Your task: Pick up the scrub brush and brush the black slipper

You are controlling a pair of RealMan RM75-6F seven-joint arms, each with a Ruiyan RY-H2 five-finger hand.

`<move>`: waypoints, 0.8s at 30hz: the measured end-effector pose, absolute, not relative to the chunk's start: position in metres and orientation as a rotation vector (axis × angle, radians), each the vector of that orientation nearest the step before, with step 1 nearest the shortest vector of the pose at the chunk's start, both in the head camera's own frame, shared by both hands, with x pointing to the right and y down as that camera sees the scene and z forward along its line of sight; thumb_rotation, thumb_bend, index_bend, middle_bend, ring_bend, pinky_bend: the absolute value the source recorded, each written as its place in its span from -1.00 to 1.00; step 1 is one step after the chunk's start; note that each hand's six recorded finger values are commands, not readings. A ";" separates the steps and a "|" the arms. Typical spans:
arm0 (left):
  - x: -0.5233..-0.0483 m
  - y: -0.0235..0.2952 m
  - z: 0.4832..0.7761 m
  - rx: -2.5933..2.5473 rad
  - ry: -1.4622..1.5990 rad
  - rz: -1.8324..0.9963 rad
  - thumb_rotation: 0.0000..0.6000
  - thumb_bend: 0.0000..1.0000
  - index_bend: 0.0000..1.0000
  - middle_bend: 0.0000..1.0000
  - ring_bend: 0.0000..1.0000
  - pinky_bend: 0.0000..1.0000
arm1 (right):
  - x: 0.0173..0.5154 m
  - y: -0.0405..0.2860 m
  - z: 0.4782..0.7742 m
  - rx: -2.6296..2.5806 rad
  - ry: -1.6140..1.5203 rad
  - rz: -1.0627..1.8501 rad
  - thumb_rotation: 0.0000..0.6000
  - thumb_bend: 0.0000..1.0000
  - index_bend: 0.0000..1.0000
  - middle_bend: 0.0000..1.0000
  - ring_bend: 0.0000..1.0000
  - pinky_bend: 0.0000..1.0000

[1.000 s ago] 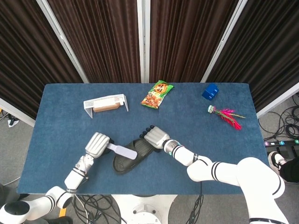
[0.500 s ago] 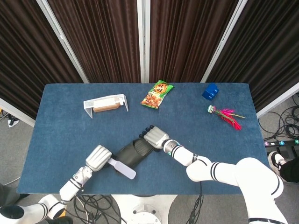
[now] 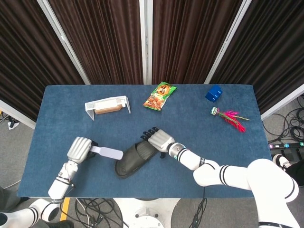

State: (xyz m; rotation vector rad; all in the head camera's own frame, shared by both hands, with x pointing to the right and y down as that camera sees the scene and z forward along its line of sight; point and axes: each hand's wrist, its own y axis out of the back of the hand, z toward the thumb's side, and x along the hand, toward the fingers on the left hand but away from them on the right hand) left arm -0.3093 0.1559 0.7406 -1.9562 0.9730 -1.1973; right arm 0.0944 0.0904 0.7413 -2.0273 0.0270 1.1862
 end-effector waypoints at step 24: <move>-0.335 0.155 0.757 -1.833 0.752 -1.555 -0.39 -0.96 -0.72 -0.79 -0.81 -0.38 | 0.289 0.052 0.616 -1.916 -0.501 1.280 1.00 -1.00 -1.00 -1.00 -1.00 -1.00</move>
